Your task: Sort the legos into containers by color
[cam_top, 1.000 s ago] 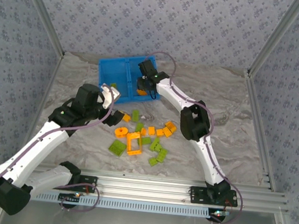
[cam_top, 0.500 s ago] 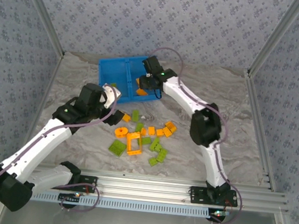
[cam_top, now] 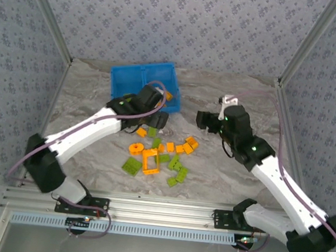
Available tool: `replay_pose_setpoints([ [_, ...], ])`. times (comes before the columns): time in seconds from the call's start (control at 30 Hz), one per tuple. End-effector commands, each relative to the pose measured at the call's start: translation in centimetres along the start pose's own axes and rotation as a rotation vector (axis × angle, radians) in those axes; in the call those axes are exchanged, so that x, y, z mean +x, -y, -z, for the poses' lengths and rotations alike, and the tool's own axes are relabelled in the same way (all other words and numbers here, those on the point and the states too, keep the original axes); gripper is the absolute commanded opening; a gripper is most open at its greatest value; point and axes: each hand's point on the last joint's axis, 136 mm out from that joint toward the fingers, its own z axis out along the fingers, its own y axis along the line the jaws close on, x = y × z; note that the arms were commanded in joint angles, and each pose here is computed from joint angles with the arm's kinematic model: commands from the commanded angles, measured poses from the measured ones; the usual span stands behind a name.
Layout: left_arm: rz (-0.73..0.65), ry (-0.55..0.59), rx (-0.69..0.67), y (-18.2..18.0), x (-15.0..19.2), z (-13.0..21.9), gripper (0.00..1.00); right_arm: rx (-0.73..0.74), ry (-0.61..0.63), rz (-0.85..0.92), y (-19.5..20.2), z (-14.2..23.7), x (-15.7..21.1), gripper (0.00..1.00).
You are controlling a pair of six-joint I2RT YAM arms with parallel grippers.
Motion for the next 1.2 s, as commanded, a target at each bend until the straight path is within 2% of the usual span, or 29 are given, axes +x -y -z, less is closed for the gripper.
replay_pose_setpoints([
  [0.0,0.157,-0.085,-0.136,-1.3,1.7,-2.5,0.82,0.058,-0.017,-0.043,2.0,1.8,1.8,0.96],
  [0.07,0.176,-0.104,-0.155,-1.0,2.0,-4.1,0.81,0.081,-0.031,-0.076,3.0,2.8,3.2,1.0],
  [0.27,0.158,-0.185,-0.19,-0.3,3.8,-9.4,0.79,0.113,-0.062,-0.124,4.8,4.7,6.1,1.0],
  [0.47,0.175,-0.243,-0.26,-1.5,5.7,-13.5,0.73,0.119,-0.047,-0.122,4.9,5.1,5.6,1.0],
  [0.6,0.184,-0.257,-0.233,-1.5,6.3,-15.6,0.68,0.123,-0.044,-0.12,4.9,5.0,5.4,1.0],
  [0.93,0.244,-0.289,-0.153,-0.4,8.3,-17.2,0.4,0.124,-0.051,-0.141,4.8,4.7,5.4,1.0],
  [1.03,0.251,-0.281,-0.136,-0.3,8.2,-16.5,0.35,0.124,-0.048,-0.144,4.8,4.7,5.1,1.0],
  [1.17,0.241,-0.222,-0.122,-0.2,6.1,-13.8,0.31,0.112,-0.051,-0.145,4.4,4.4,4.9,1.0],
])
